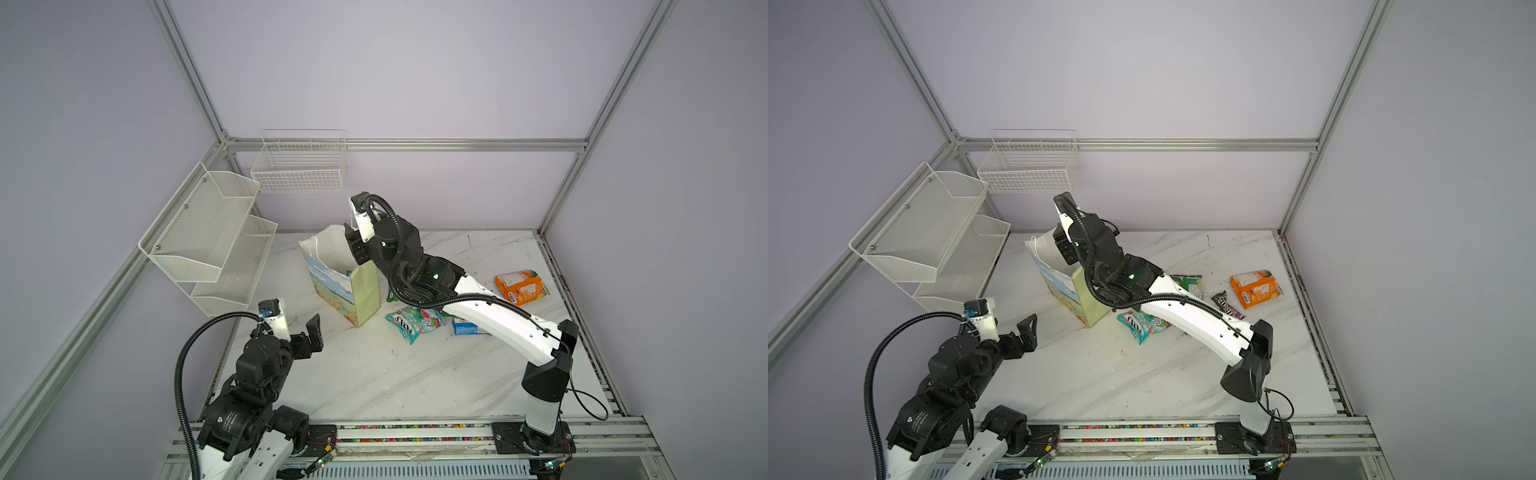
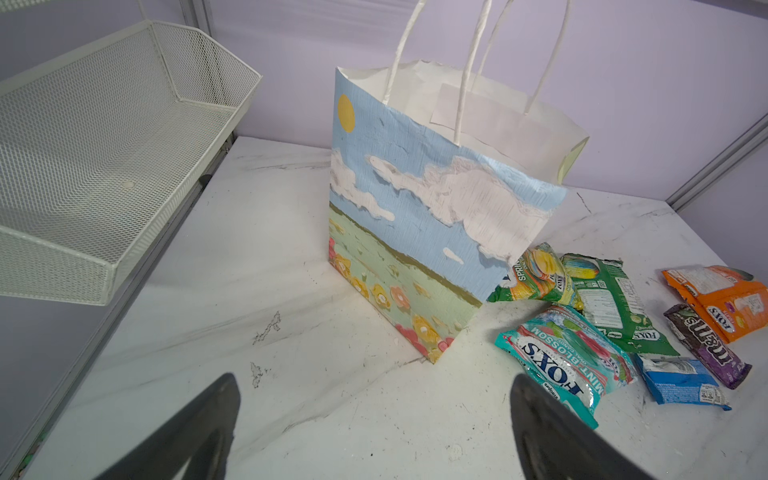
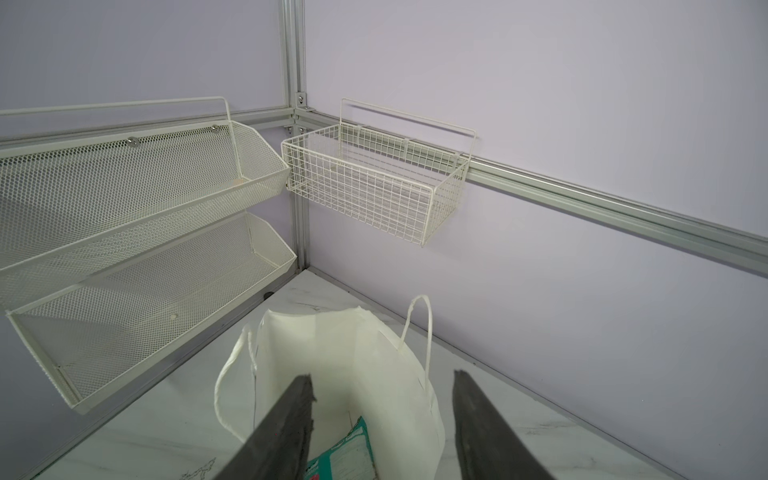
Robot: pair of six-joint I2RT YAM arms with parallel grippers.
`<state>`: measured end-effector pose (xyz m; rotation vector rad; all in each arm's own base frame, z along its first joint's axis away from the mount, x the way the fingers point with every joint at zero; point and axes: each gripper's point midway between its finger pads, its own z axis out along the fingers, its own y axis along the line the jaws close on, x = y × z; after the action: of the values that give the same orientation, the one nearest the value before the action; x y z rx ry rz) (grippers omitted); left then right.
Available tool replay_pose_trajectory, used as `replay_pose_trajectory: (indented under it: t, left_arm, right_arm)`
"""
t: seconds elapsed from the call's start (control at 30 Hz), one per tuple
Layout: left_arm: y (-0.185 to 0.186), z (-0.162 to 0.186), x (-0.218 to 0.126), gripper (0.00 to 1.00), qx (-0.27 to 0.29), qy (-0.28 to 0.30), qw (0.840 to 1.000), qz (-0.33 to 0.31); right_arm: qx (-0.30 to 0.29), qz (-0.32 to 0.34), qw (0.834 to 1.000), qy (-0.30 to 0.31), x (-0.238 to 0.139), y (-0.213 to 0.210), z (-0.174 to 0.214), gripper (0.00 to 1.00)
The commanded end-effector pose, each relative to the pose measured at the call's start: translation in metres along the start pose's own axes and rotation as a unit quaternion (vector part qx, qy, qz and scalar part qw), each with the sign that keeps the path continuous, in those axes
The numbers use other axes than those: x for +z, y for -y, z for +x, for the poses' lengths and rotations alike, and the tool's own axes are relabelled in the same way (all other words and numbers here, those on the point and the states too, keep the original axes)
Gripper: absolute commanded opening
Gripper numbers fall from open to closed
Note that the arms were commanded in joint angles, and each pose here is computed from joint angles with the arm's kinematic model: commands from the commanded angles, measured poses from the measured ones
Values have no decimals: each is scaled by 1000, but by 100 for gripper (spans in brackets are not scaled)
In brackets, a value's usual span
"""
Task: Place the snacks into the paper bag
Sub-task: 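Open the right gripper and raise it out of the paper bag, then move the right gripper back over the snack pile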
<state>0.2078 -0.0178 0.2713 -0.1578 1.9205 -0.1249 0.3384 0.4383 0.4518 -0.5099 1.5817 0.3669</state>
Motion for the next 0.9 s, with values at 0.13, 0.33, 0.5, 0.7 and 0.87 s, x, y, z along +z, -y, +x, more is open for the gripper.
replay_pose_trajectory:
  t: [0.13, 0.33, 0.5, 0.7, 0.87]
  left_arm:
    - [3, 0, 2, 100, -4, 4, 1000, 8]
    - [3, 0, 2, 100, -4, 4, 1000, 8]
    - [3, 0, 2, 100, -4, 3, 1000, 8]
    - [4, 0, 3, 100, -3, 1, 1000, 8]
    - [4, 1, 3, 100, -3, 0, 1000, 9]
  right_arm:
    - [53, 27, 998, 2, -20, 35, 0, 60]
    - [106, 27, 994, -24, -25, 73, 28, 60]
    - [137, 35, 989, -48, -31, 98, 53, 62]
    - [163, 52, 983, -70, -41, 123, 79, 64]
    - [192, 58, 976, -87, -47, 140, 100, 64]
